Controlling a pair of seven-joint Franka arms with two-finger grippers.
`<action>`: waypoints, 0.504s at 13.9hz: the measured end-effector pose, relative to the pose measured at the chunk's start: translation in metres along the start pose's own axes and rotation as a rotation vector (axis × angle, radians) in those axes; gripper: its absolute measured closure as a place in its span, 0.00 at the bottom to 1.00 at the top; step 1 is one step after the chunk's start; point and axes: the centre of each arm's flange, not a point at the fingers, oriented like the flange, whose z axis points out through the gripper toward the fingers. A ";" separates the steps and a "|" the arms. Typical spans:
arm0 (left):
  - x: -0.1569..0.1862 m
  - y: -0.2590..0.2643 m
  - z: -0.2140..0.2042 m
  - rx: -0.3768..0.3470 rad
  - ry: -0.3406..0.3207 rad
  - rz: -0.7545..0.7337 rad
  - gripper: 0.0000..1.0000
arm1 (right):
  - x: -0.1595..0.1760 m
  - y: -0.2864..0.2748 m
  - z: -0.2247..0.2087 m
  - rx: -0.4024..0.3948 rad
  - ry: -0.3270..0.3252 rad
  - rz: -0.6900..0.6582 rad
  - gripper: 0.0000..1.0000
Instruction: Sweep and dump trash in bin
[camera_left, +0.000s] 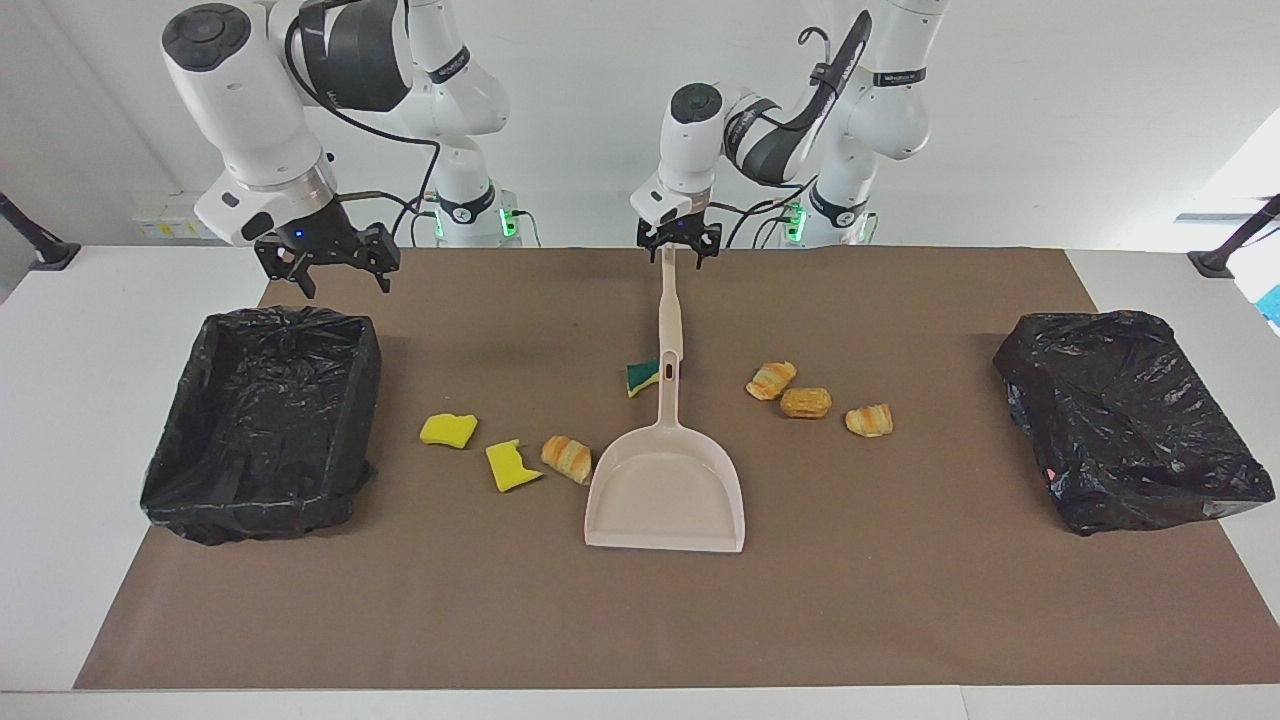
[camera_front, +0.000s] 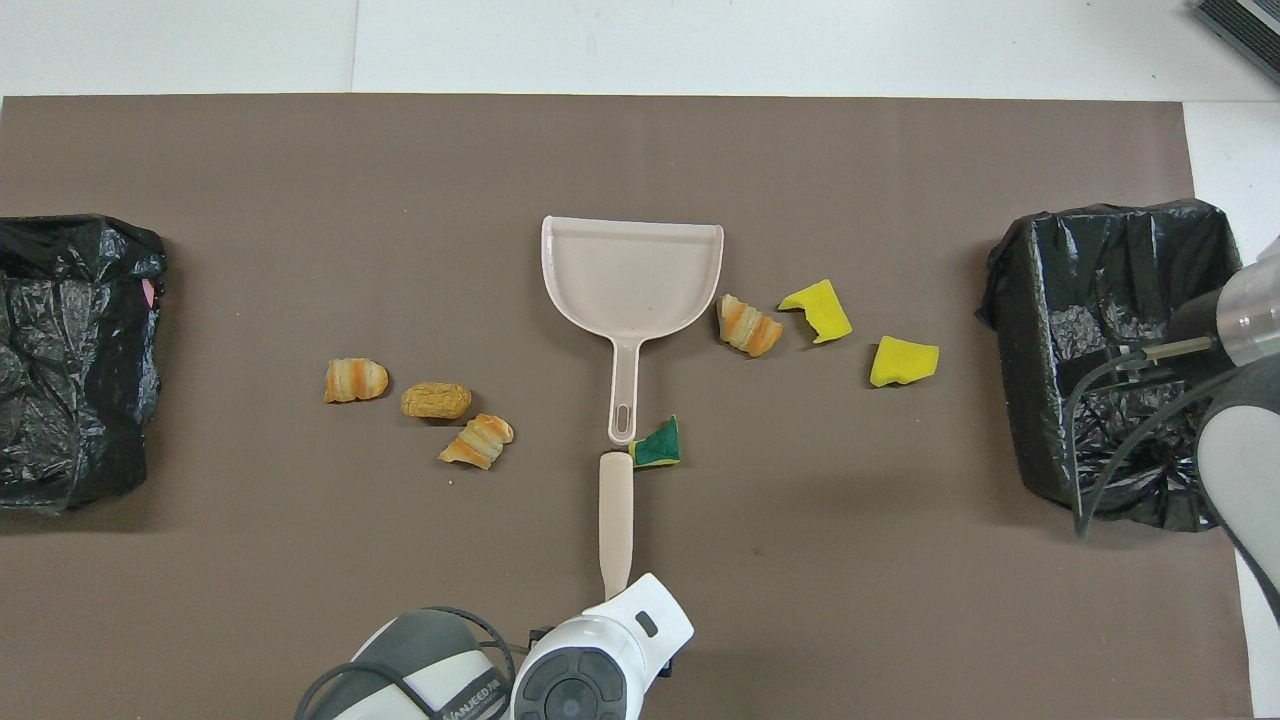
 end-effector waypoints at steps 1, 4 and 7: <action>0.000 0.000 0.001 -0.006 -0.008 -0.007 0.31 | -0.001 0.000 0.000 0.000 -0.001 0.000 0.00; 0.000 0.001 0.005 -0.015 -0.027 -0.006 0.43 | -0.004 -0.001 0.002 0.000 -0.005 0.000 0.00; 0.000 0.001 0.008 -0.018 -0.038 -0.014 0.63 | -0.005 -0.001 0.002 0.000 -0.006 0.000 0.00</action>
